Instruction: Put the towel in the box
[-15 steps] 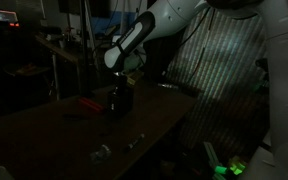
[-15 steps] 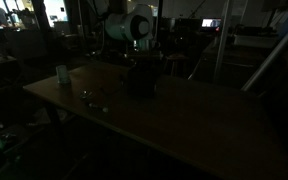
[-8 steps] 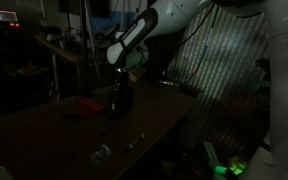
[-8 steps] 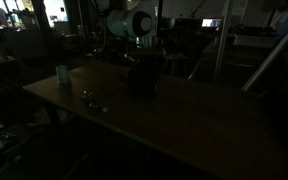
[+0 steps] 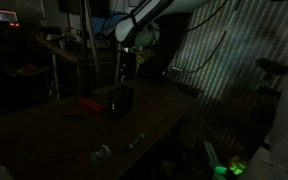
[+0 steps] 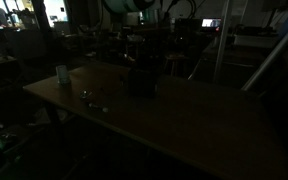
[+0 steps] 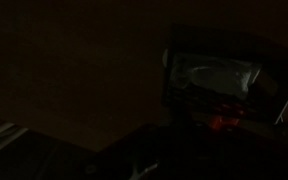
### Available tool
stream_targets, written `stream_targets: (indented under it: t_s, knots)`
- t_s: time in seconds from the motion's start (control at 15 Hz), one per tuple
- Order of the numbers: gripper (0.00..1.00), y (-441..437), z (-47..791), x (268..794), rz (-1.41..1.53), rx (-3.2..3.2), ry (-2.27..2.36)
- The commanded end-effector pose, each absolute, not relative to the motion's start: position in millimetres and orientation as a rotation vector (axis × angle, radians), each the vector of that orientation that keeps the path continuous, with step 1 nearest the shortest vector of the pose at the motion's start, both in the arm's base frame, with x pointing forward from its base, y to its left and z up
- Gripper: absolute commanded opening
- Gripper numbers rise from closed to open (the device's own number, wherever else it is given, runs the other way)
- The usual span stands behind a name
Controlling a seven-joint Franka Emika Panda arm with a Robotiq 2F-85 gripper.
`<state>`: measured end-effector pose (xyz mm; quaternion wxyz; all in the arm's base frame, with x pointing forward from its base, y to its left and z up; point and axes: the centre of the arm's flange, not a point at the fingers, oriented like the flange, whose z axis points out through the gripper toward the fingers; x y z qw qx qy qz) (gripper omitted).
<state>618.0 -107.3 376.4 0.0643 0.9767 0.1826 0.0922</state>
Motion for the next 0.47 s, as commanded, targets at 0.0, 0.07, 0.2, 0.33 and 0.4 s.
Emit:
stream_targets:
  t_s: [0.0,0.07,0.2,0.33,0.4]
  knots:
    - [0.03,-109,389,613,0.308,2.951,0.531]
    - [0.09,-111,400,608,0.332,2.951,0.517]
    - [0.12,-110,410,600,0.349,2.951,0.509]
    - [0.12,-110,408,598,0.347,2.953,0.508]
    - [0.12,-110,407,597,0.346,2.953,0.509]
